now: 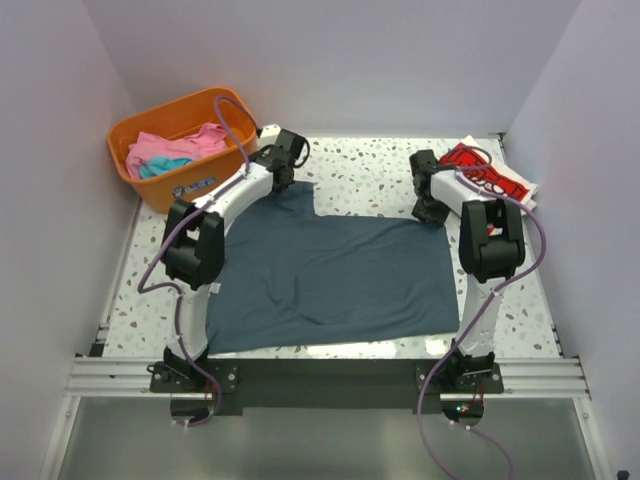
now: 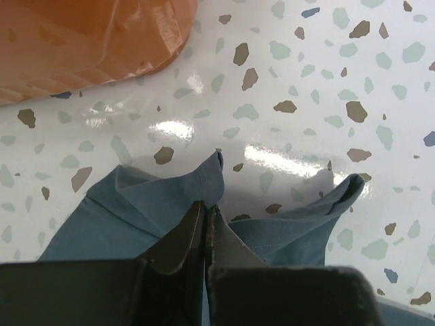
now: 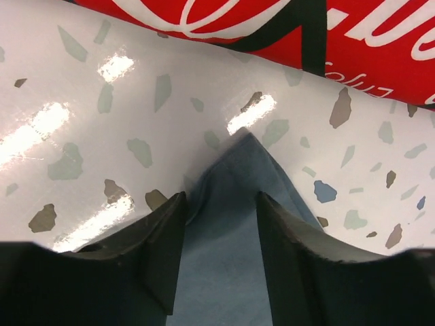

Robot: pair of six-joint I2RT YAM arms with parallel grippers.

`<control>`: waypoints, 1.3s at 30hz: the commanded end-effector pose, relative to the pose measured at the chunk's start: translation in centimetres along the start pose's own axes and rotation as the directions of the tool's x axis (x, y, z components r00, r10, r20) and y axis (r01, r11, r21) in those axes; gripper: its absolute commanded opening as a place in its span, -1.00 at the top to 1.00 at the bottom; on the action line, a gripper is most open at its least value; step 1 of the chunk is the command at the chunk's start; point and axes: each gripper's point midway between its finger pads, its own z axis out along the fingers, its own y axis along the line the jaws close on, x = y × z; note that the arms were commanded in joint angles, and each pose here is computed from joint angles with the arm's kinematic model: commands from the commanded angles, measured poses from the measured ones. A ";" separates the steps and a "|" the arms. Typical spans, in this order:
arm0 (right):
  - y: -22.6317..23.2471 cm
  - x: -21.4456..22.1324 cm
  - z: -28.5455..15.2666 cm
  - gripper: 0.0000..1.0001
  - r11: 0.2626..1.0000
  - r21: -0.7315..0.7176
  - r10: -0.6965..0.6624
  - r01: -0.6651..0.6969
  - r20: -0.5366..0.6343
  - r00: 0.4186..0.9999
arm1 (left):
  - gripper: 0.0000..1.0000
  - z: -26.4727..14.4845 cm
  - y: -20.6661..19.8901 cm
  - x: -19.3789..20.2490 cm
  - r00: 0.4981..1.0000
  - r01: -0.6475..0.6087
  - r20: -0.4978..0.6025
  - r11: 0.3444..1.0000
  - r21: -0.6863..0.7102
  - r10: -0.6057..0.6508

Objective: Fold and stack the t-shirts
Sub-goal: Fold the tshirt

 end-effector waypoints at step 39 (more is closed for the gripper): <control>-3.3 3.4 -6.8 1.00 0.959 -0.282 0.001 0.031 0.110 0.994 | 1.00 -17.4 10.3 9.7 0.994 0.106 -0.021 0.994 0.039 -0.106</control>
